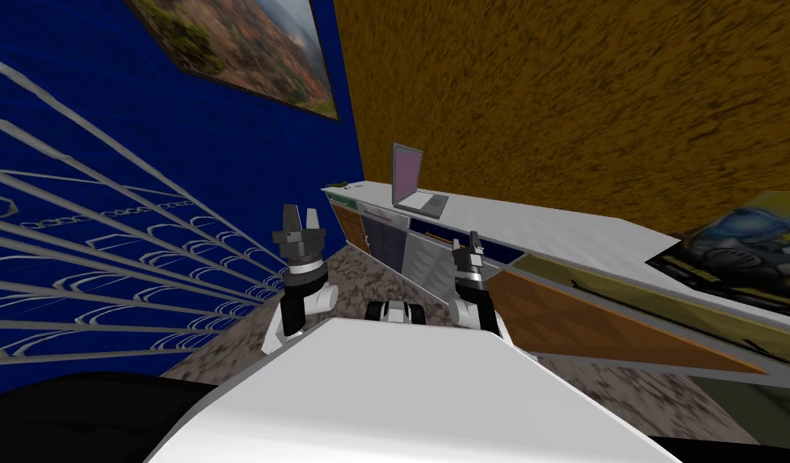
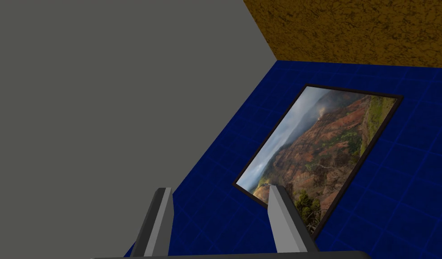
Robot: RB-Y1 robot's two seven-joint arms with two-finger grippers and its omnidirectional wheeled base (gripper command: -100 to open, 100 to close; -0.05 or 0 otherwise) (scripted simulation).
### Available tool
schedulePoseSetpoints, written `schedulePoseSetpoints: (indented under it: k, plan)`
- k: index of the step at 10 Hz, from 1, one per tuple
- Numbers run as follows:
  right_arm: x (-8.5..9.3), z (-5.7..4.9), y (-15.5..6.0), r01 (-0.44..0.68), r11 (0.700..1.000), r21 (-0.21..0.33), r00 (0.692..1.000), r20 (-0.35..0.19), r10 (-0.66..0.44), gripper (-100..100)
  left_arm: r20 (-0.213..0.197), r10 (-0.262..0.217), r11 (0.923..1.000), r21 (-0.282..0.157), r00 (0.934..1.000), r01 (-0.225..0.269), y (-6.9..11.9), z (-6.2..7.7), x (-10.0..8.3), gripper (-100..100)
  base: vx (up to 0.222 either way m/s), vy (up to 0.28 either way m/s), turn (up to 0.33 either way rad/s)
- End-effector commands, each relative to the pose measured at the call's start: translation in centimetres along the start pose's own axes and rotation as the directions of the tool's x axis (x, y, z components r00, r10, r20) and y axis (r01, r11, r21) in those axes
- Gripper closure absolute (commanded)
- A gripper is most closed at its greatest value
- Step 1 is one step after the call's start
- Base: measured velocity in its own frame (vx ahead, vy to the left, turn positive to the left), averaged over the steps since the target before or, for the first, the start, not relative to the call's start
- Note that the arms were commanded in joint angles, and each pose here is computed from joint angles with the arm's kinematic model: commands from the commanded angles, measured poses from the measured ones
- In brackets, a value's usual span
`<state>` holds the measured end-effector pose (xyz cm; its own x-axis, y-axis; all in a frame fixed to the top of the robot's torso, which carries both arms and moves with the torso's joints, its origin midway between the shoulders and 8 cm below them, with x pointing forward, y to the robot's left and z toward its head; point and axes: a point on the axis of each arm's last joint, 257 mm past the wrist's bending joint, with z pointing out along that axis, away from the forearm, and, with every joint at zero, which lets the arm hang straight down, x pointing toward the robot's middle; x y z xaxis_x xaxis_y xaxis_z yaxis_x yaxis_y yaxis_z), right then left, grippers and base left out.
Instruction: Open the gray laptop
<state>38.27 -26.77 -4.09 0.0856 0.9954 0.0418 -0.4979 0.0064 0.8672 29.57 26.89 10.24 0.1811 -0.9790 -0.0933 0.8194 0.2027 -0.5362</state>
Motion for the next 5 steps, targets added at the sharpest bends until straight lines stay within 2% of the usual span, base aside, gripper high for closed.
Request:
schedulePoseSetpoints:
  k: [1, 3, 5]
  plan:
    - [-0.4, -0.1, 0.1, 0.043, 0.999, 0.004, 0.999, -0.019, -0.043, -100, 0.000, 0.000, 1.0000, 0.000, 1.0000, 0.000, 0.0, 0.0, 0.0, 0, 0.012, 0.028, 0.008]
    - [-1.3, -0.3, 0.3, 0.127, 0.992, 0.008, 0.991, -0.044, -0.127, -100, 0.000, 0.000, 1.0000, -0.001, 1.0000, 0.000, 0.0, 0.0, 0.0, 0, 0.026, 0.082, 0.008]
    - [-2.8, -0.5, 0.7, 0.238, 0.971, 0.011, 0.969, -0.063, -0.237, -100, 0.000, 0.000, 1.0000, -0.001, 1.0000, 0.000, 0.0, 0.0, 0.0, 0, 0.029, 0.126, 0.012]
